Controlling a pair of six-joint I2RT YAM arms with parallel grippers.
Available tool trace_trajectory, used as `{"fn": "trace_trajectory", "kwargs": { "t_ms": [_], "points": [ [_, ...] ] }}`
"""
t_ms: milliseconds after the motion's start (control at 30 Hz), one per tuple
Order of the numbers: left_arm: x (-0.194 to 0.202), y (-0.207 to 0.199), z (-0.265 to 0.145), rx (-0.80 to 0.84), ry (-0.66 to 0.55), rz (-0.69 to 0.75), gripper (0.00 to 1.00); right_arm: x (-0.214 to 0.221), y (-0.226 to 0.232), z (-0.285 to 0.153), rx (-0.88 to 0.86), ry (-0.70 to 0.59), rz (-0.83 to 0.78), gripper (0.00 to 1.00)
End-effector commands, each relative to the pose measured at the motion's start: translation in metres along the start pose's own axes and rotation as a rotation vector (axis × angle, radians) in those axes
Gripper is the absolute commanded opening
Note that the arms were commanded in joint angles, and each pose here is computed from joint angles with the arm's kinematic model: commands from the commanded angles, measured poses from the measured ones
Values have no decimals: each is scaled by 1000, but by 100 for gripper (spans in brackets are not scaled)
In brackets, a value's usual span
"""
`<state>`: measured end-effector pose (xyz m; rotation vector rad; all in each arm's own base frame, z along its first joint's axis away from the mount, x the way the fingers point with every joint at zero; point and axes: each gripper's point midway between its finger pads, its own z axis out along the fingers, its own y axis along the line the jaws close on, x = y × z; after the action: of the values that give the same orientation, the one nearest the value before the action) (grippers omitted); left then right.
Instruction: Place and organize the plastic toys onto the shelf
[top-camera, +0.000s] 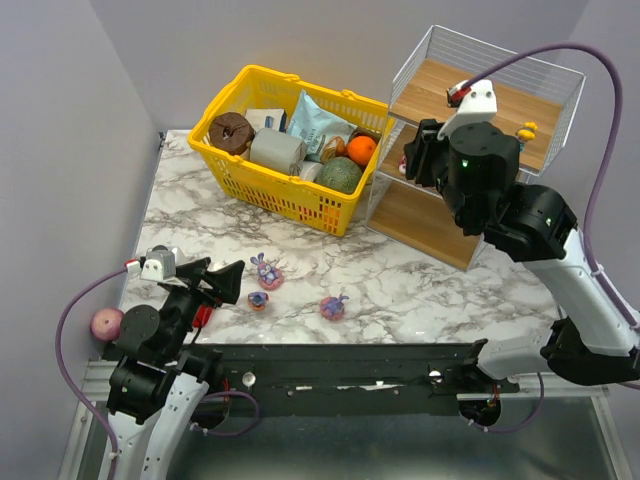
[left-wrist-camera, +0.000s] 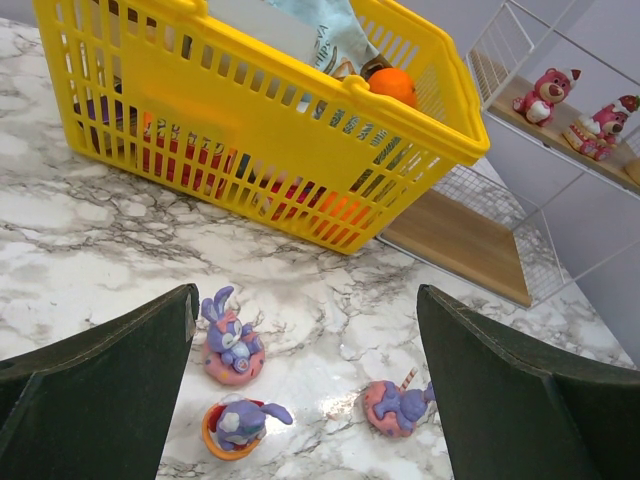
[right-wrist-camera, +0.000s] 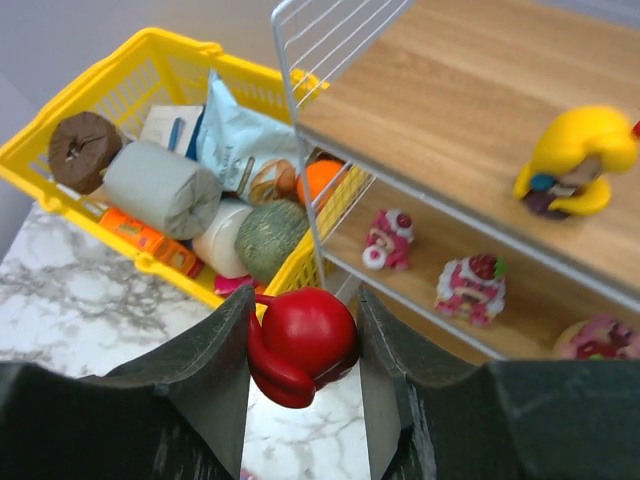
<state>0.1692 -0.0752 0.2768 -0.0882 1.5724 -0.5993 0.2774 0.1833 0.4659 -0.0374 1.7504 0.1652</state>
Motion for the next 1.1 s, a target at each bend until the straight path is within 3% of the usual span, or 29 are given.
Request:
{"fn": "trace_trajectory", "kwargs": {
  "t_ms": [0,333,700,1067],
  "points": [
    [0,3,-1,-13,-4,1,99,-17,0,15,-47,-9,-177,6],
    [2,3,1,-17,5,1,99,-45,-12,68,-20,-24,-269,7],
    [4,4,4,-22,19,1,99,-34,-23,99,-35,32,-253,7],
    [5,5,4,-24,23,1,99,-17,-33,122,-35,112,-248,18]
  ]
}}
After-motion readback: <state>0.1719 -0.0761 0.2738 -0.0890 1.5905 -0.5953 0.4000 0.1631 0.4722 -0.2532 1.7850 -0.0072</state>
